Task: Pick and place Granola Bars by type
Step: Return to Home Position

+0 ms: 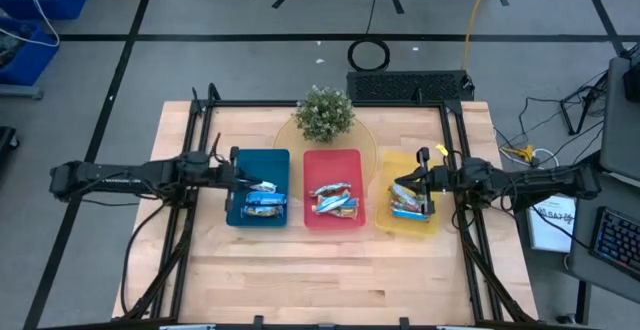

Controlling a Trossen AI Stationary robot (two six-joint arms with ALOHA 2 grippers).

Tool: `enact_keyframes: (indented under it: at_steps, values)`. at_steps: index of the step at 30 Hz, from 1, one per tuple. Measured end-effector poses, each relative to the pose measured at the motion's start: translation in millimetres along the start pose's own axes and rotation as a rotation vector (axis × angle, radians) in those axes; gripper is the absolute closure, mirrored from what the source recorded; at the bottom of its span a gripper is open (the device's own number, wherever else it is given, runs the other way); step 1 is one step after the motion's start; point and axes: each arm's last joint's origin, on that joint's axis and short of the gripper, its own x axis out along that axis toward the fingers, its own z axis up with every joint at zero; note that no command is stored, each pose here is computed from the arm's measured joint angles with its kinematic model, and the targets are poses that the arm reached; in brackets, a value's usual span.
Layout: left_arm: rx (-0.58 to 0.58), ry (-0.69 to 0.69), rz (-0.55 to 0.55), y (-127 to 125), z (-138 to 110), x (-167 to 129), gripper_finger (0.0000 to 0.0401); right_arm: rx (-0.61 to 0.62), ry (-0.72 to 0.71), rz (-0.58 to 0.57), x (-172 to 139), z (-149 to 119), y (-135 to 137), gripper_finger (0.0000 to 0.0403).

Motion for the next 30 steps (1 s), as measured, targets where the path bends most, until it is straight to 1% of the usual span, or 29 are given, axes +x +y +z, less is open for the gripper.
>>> enact_keyframes:
  at_steps: [2,4,6,7,10,15,25,27,30]
  values:
    - [0.003,-0.045,0.003,-1.1,-1.4,0.7,0.0399,-0.001,-0.03,-0.004,-1.6,2.1,-0.1,0.0403]
    - [0.019,-0.105,-0.019,-4.0,-6.1,1.1,0.0399,0.006,-0.049,-0.008,-2.8,3.4,-0.3,0.0403]
    - [0.045,-0.178,-0.025,-7.1,-15.9,1.4,0.0399,0.013,-0.011,-0.011,-2.9,-0.2,-0.1,0.0403]
    - [0.047,-0.181,-0.024,-7.9,-20.0,1.6,0.0399,0.015,-0.008,-0.021,-2.8,-0.5,-0.4,0.0403]
    - [0.044,-0.189,-0.012,-7.2,-18.9,1.6,0.04,0.005,-0.03,-0.034,-3.1,1.8,-1.0,0.0403]
    - [0.034,-0.192,-0.036,-7.8,-18.9,1.5,0.04,0.004,-0.016,-0.033,-2.9,0.3,-0.9,0.0403]
    - [0.004,-0.19,-0.032,-7.5,-19.0,1.5,0.04,-0.007,-0.015,-0.031,-2.9,0.2,-0.8,0.0403]
    - [-0.004,-0.188,-0.032,-7.5,-19.2,1.6,0.0394,-0.007,-0.019,-0.031,-2.9,0.5,-0.8,0.0403]
    - [-0.026,-0.183,-0.034,-7.6,-19.5,1.6,0.0375,-0.006,-0.044,-0.033,-3.0,2.9,-1.0,0.0403]
